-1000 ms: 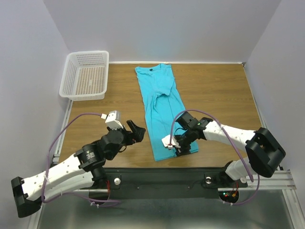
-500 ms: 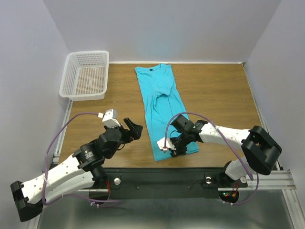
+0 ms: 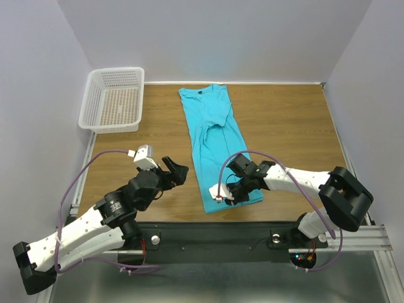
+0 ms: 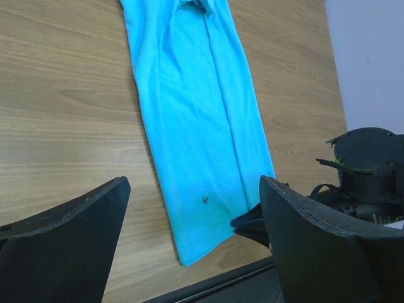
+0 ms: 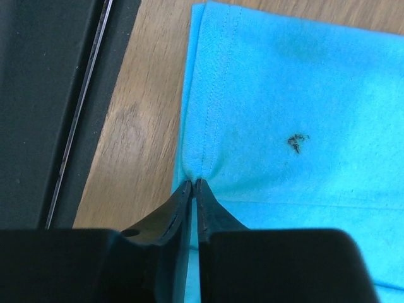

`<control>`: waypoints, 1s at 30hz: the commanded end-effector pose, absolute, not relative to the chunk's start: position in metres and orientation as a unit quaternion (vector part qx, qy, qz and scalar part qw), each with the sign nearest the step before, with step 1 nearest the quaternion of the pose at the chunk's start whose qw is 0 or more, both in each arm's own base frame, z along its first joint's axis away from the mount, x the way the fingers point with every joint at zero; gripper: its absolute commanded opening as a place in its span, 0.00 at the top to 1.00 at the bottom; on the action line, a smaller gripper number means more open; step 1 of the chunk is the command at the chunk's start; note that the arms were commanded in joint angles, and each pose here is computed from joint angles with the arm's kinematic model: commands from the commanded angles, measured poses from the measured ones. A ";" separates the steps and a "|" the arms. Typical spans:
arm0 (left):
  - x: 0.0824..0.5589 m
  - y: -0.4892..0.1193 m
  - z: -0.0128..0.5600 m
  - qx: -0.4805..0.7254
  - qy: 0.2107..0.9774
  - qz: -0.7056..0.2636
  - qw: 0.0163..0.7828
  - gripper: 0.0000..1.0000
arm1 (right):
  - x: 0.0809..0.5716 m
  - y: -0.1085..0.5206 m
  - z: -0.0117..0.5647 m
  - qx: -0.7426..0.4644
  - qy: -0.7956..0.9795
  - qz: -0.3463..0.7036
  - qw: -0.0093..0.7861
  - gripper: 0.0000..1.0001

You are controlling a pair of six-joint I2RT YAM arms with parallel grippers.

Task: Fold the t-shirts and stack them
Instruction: Fold the tshirt

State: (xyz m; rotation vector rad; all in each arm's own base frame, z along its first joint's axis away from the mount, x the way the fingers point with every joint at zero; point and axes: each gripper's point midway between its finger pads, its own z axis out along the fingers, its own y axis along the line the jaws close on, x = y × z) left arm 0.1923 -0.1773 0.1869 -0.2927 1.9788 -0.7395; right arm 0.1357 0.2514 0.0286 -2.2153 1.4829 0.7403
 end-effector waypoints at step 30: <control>0.241 -0.197 0.178 -0.110 0.809 -0.304 0.491 0.07 | 0.109 0.237 0.047 -0.767 0.547 0.288 0.170 0.99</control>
